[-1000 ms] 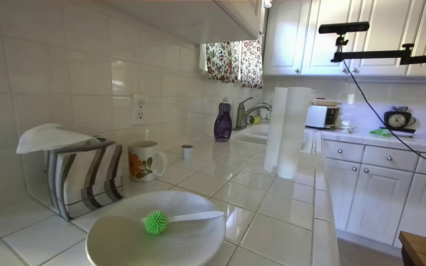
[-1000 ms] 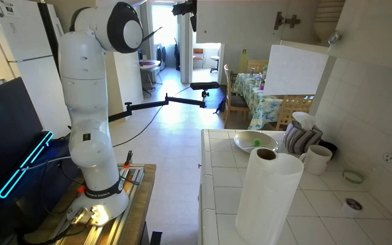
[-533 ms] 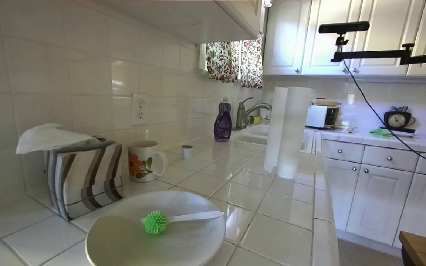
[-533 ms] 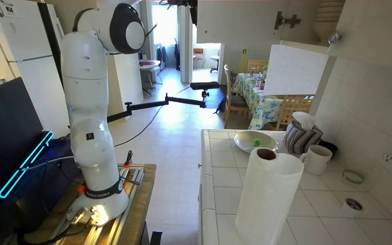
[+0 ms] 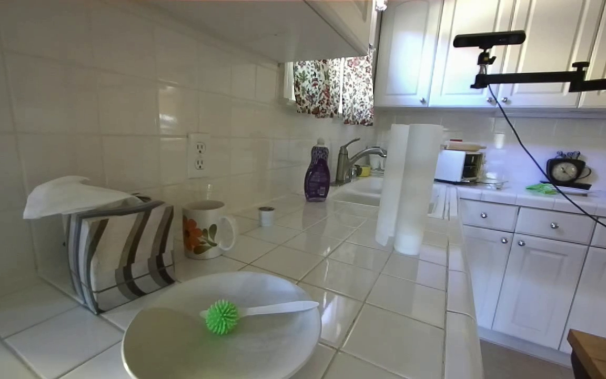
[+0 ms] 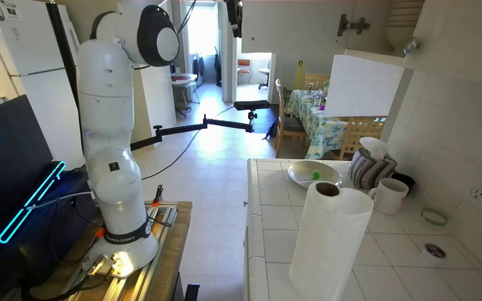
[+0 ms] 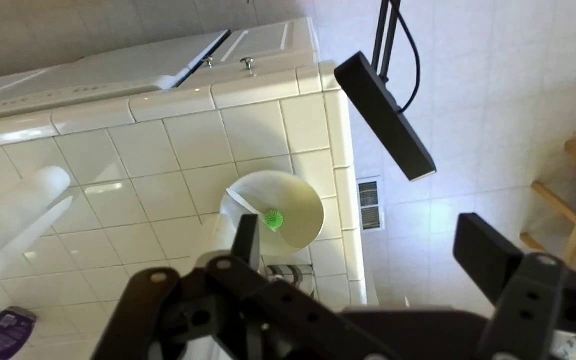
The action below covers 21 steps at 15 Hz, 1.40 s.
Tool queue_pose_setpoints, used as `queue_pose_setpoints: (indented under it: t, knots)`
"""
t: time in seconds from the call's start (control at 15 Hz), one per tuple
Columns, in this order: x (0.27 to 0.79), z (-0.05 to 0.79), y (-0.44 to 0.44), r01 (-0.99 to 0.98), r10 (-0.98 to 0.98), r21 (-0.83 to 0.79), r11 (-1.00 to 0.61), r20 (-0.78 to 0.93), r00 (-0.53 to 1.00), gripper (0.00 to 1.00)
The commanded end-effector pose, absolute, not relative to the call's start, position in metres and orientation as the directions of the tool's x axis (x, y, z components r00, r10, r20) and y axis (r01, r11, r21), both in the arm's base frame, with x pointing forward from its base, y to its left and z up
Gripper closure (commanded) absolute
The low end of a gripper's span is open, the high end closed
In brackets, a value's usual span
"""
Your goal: Open the left cabinet door.
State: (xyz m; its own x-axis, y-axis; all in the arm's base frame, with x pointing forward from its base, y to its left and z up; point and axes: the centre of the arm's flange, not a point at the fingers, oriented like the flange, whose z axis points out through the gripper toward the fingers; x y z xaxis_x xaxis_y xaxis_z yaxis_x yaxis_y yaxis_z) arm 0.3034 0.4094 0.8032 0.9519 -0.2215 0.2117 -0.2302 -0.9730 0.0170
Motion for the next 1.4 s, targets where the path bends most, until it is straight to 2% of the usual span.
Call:
queue_pose_setpoints:
  t: [0.0, 0.27, 0.73, 1.07, 1.33]
  knots:
    - [0.291, 0.832, 0.421, -0.070, -0.068, 0.017, -0.997, 0.119, 0.991, 0.00]
    - [0.265, 0.843, 0.407, 0.041, 0.046, 0.047, -0.998, 0.104, 0.994, 0.00]
    - [0.245, 0.875, 0.344, 0.032, 0.036, 0.032, -0.999, 0.161, 0.986, 0.00]
    - [0.248, 0.898, 0.277, -0.043, -0.042, -0.003, -0.999, 0.200, 0.979, 0.00]
    - [0.279, 0.891, 0.219, -0.077, -0.078, -0.017, -0.997, 0.222, 0.972, 0.00]
